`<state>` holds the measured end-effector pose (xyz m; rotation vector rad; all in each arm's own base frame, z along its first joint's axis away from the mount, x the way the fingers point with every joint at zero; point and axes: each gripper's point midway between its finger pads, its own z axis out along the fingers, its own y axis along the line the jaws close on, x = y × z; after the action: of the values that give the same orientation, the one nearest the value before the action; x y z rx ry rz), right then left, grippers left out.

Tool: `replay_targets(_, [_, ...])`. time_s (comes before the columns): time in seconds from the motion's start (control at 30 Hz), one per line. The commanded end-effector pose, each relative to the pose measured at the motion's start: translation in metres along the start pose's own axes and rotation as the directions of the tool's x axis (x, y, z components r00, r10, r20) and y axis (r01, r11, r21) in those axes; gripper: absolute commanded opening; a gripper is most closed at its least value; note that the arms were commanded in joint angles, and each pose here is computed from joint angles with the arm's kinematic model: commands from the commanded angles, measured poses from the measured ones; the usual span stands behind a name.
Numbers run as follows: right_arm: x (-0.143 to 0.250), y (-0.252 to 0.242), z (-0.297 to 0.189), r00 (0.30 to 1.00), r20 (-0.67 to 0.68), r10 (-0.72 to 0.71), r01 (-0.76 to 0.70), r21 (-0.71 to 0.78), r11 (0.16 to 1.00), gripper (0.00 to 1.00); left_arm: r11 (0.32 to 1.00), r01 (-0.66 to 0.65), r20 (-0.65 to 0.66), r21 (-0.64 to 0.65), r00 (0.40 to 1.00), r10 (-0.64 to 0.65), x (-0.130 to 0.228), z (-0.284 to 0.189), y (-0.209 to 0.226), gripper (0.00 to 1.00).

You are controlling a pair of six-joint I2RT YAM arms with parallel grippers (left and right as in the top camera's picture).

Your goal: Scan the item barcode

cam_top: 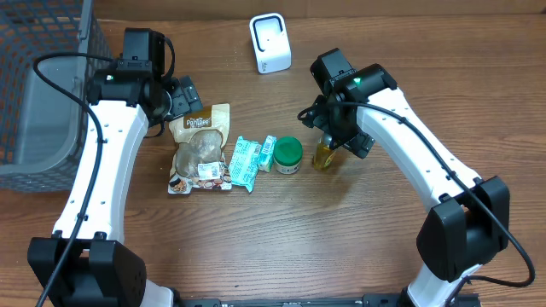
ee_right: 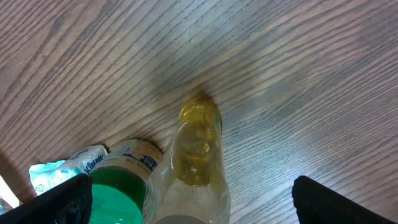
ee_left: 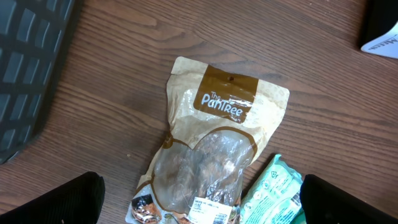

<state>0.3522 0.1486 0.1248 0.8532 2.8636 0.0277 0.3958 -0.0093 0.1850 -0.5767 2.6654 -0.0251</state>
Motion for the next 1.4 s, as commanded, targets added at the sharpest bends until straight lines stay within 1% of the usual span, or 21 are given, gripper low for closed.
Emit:
replay_targets(0.0, [-0.001,-0.001,0.000,1.000,0.005,0.006,-0.006,0.000,1.000,1.00,1.000,-0.003,0.019,0.003,1.000,0.003,-0.004,-0.005,-0.001,1.00])
replay_targets(0.33, [-0.001,-0.001,0.000,1.000,0.004,0.006,-0.006,0.000,1.000,1.00,1.000,-0.003,0.019,0.003,1.000,0.003,-0.004,-0.005,-0.001,0.99])
replay_targets(0.37, [-0.001,-0.001,0.000,1.000,0.004,0.006,-0.006,0.001,1.000,0.99,1.000,-0.003,0.019,0.003,1.000,0.003,-0.004,-0.005,-0.001,1.00])
replay_targets(0.4, [-0.001,-0.001,0.000,1.000,0.003,0.006,-0.006,0.001,1.000,0.94,1.000,-0.003,0.019,0.003,1.000,0.003,-0.004,-0.005,-0.001,1.00])
replay_targets(0.5, [0.001,-0.001,0.000,1.000,0.000,0.003,-0.003,0.002,1.000,0.88,1.000,-0.003,0.019,0.003,1.000,0.003,-0.004,-0.005,-0.001,1.00])
replay_targets(0.67, [0.006,0.002,0.000,1.000,-0.021,-0.001,0.001,-0.012,1.000,0.88,1.000,-0.003,0.019,0.003,1.000,0.003,-0.004,-0.005,-0.001,1.00])
replay_targets(1.23, [0.011,-0.003,0.016,0.999,-0.034,-0.003,0.003,0.005,1.000,0.88,1.000,-0.003,0.019,0.003,1.000,0.003,-0.004,-0.005,-0.001,1.00])
replay_targets(1.3, [0.013,-0.002,0.016,0.999,-0.043,-0.003,0.003,0.000,1.000,0.86,1.000,-0.003,0.019,0.003,1.000,0.003,-0.004,-0.005,-0.001,0.99])
replay_targets(1.37, [0.013,-0.003,0.016,0.999,-0.044,-0.004,0.004,0.002,1.000,0.78,1.000,-0.003,0.019,0.003,1.000,0.003,-0.004,-0.005,-0.001,1.00])
